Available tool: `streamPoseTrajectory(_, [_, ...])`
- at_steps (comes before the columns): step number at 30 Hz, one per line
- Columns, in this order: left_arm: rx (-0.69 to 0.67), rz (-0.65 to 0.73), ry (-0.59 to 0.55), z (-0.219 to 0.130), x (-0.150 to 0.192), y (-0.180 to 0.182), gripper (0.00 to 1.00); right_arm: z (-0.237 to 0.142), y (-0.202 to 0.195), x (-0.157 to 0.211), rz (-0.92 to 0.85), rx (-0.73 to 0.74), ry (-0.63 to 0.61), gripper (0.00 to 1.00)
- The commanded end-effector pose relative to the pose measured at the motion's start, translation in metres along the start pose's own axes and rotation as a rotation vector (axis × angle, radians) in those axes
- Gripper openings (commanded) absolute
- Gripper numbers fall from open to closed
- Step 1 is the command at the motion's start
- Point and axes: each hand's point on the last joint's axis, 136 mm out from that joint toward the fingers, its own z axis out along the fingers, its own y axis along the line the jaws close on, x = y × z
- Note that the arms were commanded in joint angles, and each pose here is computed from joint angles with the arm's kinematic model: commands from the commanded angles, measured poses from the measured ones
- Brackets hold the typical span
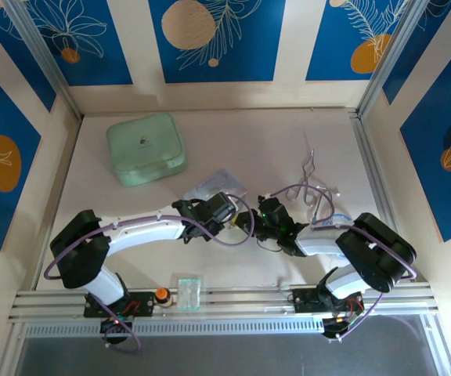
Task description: Unlock the padlock with the key
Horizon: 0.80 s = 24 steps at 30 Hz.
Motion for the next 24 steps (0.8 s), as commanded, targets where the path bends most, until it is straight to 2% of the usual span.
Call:
streamPoseTrajectory(1, [-0.026, 0.006, 0.159, 0.006, 0.041, 0.000, 0.57, 0.004, -0.008, 0.006, -0.003, 0.032, 0.092, 0.08])
streamPoseTrajectory(8, [-0.170, -0.129, 0.127, 0.002, 0.037, 0.027, 0.77, 0.003, -0.043, 0.021, 0.034, 0.102, 0.199, 0.08])
streamPoseTrajectory(15, [-0.160, -0.107, 0.128, 0.008, 0.034, 0.022, 0.76, 0.000, -0.024, 0.011, 0.003, 0.023, 0.169, 0.08])
streamPoseTrajectory(18, [-0.157, -0.081, 0.142, 0.011, 0.033, 0.020, 0.74, 0.000, -0.010, -0.001, -0.010, 0.000, 0.090, 0.08])
streamPoseTrajectory(22, [-0.169, -0.068, 0.168, 0.013, 0.038, 0.020, 0.69, -0.001, 0.000, -0.022, 0.070, -0.049, -0.059, 0.07])
streamPoseTrajectory(24, [-0.165, -0.067, 0.166, 0.014, 0.040, 0.020, 0.68, 0.001, 0.006, -0.025, 0.078, -0.058, -0.087, 0.08])
